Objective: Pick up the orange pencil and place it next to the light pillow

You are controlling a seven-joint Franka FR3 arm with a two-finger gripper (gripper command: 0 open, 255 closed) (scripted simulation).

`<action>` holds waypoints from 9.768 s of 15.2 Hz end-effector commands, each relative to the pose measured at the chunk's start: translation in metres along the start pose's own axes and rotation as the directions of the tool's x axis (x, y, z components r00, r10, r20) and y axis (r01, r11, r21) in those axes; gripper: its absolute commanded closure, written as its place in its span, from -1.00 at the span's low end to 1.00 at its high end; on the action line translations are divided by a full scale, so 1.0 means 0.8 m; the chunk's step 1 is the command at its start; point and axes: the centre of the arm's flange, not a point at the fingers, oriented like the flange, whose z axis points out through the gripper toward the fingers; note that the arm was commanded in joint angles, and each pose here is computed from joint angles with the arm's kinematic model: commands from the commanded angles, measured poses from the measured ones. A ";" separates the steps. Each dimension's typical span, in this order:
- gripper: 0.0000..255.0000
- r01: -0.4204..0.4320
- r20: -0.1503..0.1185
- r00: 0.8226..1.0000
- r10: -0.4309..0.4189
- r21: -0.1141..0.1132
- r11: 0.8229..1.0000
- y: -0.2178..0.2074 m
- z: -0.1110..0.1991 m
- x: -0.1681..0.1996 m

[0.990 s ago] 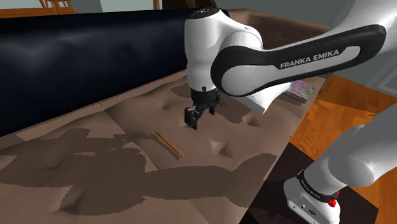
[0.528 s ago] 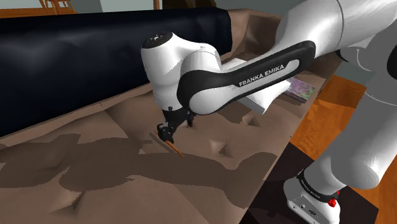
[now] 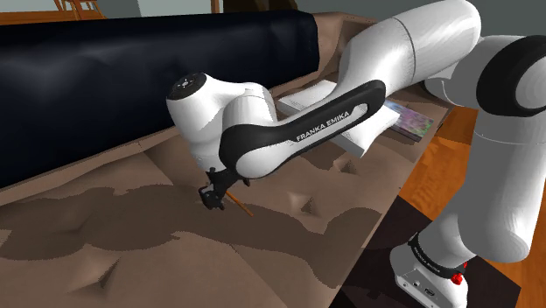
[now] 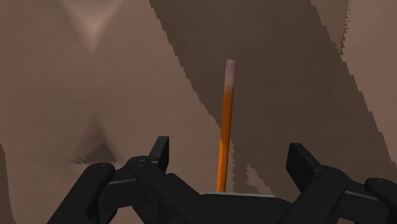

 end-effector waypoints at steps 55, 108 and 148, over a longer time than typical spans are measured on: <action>1.00 0.000 0.000 1.000 0.000 0.000 1.000 0.052 -0.200 -0.015; 1.00 0.000 0.000 1.000 0.000 0.000 1.000 0.677 -0.057 -0.342; 1.00 0.000 0.000 1.000 0.000 0.000 1.000 0.629 0.151 -0.328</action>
